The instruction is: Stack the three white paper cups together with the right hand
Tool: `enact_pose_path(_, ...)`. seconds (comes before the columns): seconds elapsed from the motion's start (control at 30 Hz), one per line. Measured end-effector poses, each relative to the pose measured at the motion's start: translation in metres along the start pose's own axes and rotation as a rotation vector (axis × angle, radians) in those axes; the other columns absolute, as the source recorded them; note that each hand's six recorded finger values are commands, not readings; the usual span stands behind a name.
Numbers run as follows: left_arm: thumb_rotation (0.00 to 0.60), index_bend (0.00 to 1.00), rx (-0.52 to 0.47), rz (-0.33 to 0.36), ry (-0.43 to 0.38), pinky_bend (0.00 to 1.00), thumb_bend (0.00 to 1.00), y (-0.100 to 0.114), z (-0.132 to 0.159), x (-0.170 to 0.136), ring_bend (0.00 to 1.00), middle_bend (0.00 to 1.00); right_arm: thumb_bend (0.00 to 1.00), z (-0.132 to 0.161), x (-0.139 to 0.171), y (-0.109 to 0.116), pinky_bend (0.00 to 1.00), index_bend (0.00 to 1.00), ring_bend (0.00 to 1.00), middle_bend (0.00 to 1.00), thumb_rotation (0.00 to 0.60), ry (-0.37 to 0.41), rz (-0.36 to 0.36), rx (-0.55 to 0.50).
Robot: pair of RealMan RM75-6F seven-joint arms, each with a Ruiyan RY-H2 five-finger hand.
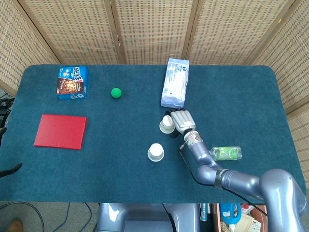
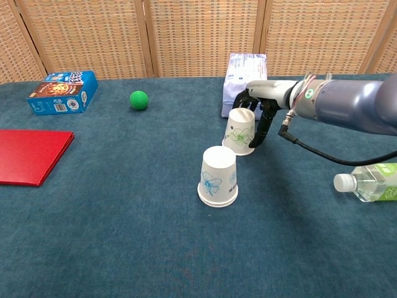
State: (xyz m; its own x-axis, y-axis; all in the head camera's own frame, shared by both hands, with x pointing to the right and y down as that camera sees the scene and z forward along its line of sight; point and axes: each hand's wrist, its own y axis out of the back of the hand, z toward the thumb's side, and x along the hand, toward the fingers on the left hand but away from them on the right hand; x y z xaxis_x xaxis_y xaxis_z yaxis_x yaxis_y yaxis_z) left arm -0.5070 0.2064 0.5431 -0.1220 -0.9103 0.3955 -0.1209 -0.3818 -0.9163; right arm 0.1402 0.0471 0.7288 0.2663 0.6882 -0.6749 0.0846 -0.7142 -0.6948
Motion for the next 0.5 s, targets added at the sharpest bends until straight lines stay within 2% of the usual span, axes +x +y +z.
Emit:
enact_pose_path(0.23, 0.600, 0.00, 0.006, -0.012, 0.004, 0.00, 0.07, -0.003, -0.001, 0.001, 0.00, 0.00, 0.31, -0.011, -0.005, -0.004, 0.29, 0.42, 0.30, 0.46, 0.600, -0.024, -0.035, 0.007)
enact_pose_path(0.5, 0.600, 0.00, 0.010, -0.016, 0.006, 0.00, 0.07, -0.005, 0.000, 0.002, 0.00, 0.00, 0.38, -0.012, -0.005, -0.002, 0.31, 0.46, 0.32, 0.50, 0.600, -0.013, -0.077, -0.052)
